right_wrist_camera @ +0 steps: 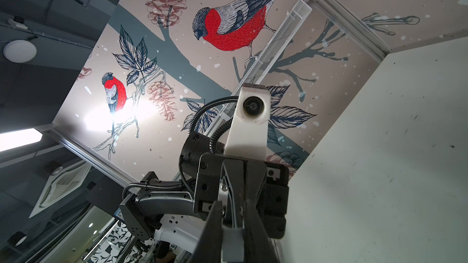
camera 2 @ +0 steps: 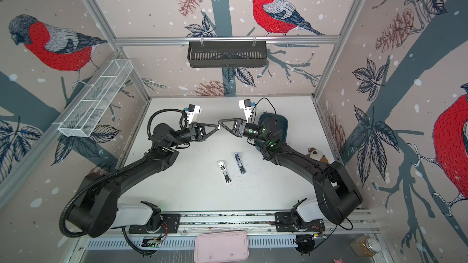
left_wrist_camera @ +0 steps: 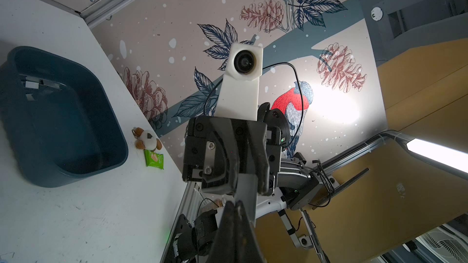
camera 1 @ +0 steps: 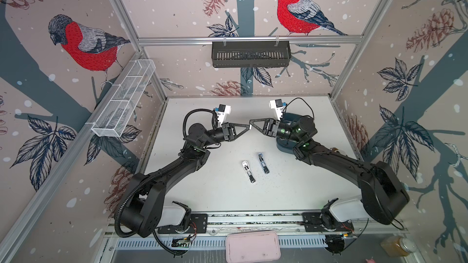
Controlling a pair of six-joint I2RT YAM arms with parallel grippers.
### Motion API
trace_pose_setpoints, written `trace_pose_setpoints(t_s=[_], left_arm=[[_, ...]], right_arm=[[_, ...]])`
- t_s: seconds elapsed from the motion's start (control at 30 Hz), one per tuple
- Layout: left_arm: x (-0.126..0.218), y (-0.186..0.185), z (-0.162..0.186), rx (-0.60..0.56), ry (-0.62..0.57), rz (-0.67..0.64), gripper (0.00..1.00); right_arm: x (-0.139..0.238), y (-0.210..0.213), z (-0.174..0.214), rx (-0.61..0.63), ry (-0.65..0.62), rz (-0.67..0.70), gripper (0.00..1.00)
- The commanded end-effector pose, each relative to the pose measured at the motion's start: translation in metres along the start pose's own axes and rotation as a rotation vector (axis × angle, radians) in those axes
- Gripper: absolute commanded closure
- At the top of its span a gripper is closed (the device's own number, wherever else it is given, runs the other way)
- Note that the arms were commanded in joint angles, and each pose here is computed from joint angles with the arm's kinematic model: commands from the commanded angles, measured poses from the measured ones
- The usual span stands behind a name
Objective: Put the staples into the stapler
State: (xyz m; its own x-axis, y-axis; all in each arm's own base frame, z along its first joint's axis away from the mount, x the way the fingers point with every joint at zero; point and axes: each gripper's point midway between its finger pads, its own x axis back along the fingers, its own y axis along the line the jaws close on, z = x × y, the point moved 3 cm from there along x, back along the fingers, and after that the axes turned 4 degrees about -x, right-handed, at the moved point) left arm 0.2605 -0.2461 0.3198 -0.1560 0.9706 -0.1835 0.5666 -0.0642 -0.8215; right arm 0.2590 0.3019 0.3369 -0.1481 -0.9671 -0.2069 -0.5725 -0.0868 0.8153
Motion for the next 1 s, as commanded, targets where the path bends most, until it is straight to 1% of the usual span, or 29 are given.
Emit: trace_pose_setpoints(t_s=[0.0,0.1,0.23,0.43,0.5,0.6,0.67,0.73,0.8,0.9,0.93,0.97], left_arm=[[0.0,-0.007,-0.001,-0.036,-0.003,0.025,1.0],[0.001,-0.008,-0.002,-0.039,-0.004,0.024,0.99],[0.004,-0.008,-0.003,-0.043,-0.01,0.012,0.88],[0.015,-0.007,-0.004,-0.049,-0.025,-0.014,0.8],[0.016,-0.005,-0.003,-0.049,-0.019,-0.031,0.8],[0.021,0.0,0.002,-0.044,-0.011,-0.068,0.78],[0.025,0.008,0.007,-0.039,0.003,-0.118,0.75],[0.029,0.018,0.012,-0.034,0.018,-0.198,0.68],[0.033,0.026,0.017,-0.056,0.039,-0.277,0.59],[0.041,0.032,0.021,-0.097,0.066,-0.384,0.39],[0.044,0.033,0.024,-0.106,0.079,-0.414,0.32],[0.047,0.032,0.025,-0.124,0.089,-0.44,0.23]], right_arm=[[0.0,0.006,-0.001,0.019,0.002,-0.028,0.84],[0.0,0.005,-0.001,0.019,0.002,-0.025,0.85],[0.001,0.004,0.0,0.017,0.0,-0.02,0.85],[0.008,0.003,0.0,0.018,-0.006,-0.011,0.86],[0.01,0.002,0.001,0.018,-0.006,-0.005,0.86],[0.013,-0.003,0.004,0.033,0.0,0.042,0.86],[0.016,-0.011,0.007,0.059,0.01,0.11,0.85],[0.02,-0.019,0.011,0.086,0.02,0.183,0.85],[0.026,-0.029,0.015,0.105,0.031,0.257,0.86],[0.036,-0.043,0.022,0.145,0.052,0.365,0.85],[0.039,-0.052,0.026,0.149,0.068,0.416,0.85],[0.043,-0.049,0.027,0.188,0.067,0.452,0.85]])
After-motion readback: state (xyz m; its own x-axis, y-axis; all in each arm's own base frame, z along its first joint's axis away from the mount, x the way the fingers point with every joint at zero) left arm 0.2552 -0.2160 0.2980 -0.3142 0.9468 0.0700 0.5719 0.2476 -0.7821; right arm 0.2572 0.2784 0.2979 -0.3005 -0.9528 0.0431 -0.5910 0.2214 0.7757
